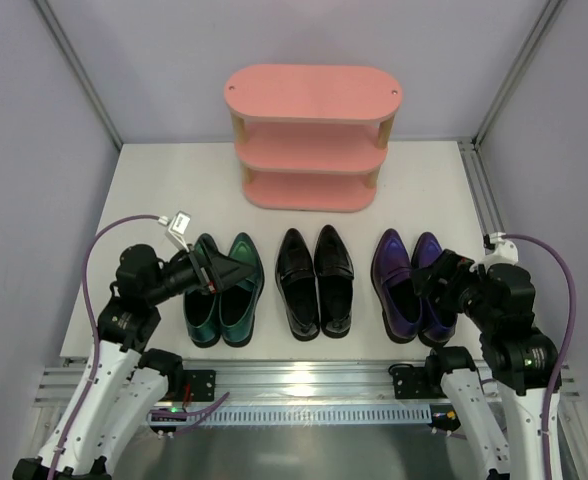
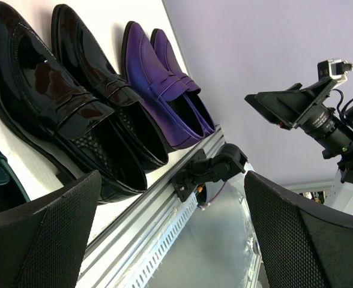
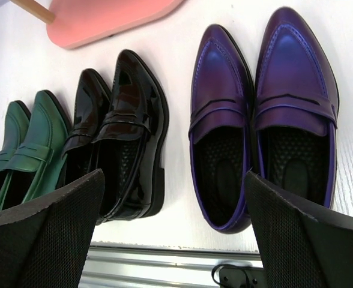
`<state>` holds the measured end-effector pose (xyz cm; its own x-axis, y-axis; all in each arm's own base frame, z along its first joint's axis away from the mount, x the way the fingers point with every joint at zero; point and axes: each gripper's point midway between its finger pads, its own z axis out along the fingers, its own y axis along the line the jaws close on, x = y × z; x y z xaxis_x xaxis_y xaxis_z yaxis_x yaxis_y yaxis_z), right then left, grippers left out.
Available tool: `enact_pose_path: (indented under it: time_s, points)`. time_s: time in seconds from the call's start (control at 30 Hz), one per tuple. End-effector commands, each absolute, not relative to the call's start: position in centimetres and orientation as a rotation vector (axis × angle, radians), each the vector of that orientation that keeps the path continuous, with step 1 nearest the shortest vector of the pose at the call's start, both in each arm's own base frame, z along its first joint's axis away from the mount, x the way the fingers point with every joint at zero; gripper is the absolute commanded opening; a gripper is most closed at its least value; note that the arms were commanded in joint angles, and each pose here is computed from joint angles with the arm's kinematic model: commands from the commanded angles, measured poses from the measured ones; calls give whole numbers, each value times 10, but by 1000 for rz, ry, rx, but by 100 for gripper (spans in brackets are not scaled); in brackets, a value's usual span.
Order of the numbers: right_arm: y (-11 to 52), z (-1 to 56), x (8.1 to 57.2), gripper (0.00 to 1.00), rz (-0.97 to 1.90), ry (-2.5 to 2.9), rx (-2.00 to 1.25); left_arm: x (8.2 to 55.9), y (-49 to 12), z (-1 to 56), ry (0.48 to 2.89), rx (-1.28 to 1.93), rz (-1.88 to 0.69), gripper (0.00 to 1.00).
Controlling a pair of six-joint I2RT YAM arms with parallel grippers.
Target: Place and organize the shoes onto the shoe shelf
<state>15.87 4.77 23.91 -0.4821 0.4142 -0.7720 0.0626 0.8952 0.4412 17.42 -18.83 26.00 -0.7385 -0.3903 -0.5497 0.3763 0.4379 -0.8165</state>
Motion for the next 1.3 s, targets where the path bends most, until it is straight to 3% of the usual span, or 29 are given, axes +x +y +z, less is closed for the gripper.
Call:
enact_pose_path:
  time_s: [0.0, 0.5, 0.87, 1.27]
  points:
    - [47, 228, 160, 97, 418, 2115, 361, 172, -188, 261, 1951, 16, -1366, 100]
    - [7, 184, 139, 97, 128, 2303, 658, 169, -188, 244, 1970, -5, -1381, 100]
    - [17, 135, 131, 97, 175, 2393, 811, 170, -188, 237, 1990, -20, -1381, 100]
    - [14, 120, 142, 97, 152, 2381, 918, 173, -186, 219, 2017, -139, -1393, 100]
